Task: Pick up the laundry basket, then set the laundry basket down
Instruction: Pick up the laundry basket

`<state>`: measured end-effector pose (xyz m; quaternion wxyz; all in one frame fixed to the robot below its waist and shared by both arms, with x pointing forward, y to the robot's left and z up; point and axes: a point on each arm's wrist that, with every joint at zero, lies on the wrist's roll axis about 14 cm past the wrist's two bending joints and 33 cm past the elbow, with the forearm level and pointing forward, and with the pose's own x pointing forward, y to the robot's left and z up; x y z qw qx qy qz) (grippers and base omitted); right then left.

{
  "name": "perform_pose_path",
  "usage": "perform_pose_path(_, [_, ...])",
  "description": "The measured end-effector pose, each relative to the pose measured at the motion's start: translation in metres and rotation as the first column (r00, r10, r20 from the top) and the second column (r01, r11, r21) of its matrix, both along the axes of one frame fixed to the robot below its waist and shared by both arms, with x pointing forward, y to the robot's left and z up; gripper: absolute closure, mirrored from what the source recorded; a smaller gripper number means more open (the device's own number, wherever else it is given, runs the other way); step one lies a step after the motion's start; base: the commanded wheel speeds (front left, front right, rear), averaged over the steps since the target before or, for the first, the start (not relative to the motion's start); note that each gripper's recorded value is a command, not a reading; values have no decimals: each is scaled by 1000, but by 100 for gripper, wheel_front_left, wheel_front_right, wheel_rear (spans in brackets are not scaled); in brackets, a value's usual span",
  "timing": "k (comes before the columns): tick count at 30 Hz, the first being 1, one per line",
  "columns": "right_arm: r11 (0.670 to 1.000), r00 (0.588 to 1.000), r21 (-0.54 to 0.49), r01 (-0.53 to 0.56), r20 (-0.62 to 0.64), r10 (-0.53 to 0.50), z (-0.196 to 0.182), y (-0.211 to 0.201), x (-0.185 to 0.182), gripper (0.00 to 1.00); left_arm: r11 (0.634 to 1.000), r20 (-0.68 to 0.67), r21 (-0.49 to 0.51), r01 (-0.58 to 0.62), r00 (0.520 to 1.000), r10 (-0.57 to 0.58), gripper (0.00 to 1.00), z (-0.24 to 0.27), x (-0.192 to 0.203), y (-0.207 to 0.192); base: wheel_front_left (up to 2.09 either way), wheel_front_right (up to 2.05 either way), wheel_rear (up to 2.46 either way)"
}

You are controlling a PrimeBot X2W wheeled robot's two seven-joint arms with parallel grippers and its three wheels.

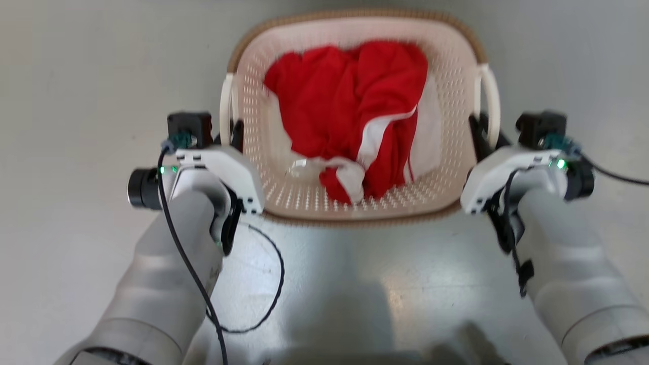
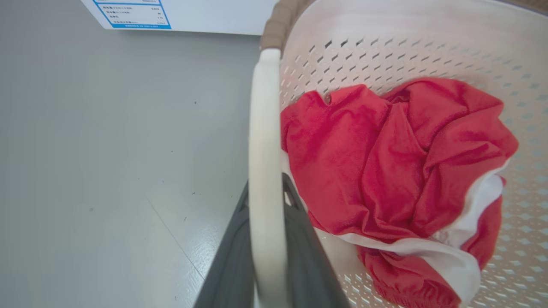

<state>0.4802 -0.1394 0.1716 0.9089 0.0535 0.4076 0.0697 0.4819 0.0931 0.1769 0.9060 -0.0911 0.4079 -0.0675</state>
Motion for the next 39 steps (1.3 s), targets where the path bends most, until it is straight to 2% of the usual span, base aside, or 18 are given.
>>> perform_pose_path(18, [999,997,18,26,-73,-24,70,-7,-87,100,998,-26,-32,61,998,-62,100,63,-78,-12,0,0,0])
perform_pose_path(28, [1000,997,29,-9,-70,12,101,3,-121,100,996,-31,-26,80,996,-81,100,92,-123,-9,0,0,0])
perform_pose_path(39, [997,993,54,-55,-101,61,118,17,-170,100,997,-39,-9,81,996,-81,100,108,-173,-2,0,0,0])
